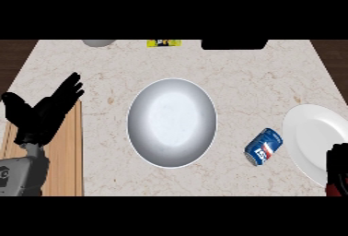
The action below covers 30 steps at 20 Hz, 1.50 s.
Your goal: Pick the tomato from the plate and place it in the bowl
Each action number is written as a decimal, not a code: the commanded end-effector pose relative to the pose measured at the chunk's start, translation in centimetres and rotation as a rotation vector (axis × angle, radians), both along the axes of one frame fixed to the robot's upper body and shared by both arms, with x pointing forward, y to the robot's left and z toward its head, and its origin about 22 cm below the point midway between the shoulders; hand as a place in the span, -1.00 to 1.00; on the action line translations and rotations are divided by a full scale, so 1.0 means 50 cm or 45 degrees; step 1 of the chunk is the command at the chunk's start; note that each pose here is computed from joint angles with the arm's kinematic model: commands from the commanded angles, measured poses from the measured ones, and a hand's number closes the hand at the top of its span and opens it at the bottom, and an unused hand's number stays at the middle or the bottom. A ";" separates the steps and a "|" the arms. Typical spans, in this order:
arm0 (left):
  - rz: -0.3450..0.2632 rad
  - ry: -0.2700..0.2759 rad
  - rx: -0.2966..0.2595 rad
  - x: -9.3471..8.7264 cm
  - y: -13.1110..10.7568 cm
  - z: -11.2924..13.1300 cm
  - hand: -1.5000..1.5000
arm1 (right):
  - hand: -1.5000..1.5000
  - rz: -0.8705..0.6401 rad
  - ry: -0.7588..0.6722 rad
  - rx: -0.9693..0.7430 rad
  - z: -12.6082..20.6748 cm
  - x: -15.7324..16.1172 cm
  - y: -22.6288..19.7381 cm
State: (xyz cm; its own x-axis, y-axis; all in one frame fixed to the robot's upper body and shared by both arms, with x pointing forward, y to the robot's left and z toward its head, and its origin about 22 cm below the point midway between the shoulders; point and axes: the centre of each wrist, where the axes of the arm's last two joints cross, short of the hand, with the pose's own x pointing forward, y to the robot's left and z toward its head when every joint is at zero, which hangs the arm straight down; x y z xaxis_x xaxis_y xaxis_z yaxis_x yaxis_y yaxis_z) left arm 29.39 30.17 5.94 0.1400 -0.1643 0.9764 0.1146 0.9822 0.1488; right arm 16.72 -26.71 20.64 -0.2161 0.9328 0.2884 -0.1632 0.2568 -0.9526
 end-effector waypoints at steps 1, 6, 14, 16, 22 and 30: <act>-0.016 -0.029 -0.006 -0.005 -0.018 0.002 0.00 | 1.00 0.116 -0.075 0.137 0.056 -0.064 0.058; -0.047 0.015 -0.017 0.000 -0.021 -0.003 0.00 | 1.00 0.111 -0.102 0.201 0.080 -0.026 0.139; -0.029 0.014 0.004 0.003 -0.002 -0.001 0.00 | 1.00 0.083 -0.163 0.277 0.131 0.074 0.308; -0.021 -0.033 -0.011 -0.004 -0.045 -0.019 0.00 | 1.00 0.060 -0.174 0.255 0.113 0.097 0.368; -0.029 -0.011 -0.003 -0.001 -0.015 0.005 0.00 | 1.00 -0.017 -0.139 0.224 0.077 0.195 0.440; -0.047 -0.019 -0.005 -0.010 -0.009 0.011 0.00 | 1.00 -0.012 -0.009 0.321 -0.031 0.353 0.444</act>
State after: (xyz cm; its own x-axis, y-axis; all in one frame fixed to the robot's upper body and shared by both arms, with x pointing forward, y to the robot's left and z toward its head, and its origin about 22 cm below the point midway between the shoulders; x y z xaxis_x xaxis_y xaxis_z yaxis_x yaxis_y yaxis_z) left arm 29.31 29.38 6.35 0.1291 -0.1695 0.9770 0.1419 0.9783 0.1510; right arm 31.72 -4.74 22.65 -0.2310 0.8477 0.4775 -0.1063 0.4659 -0.8784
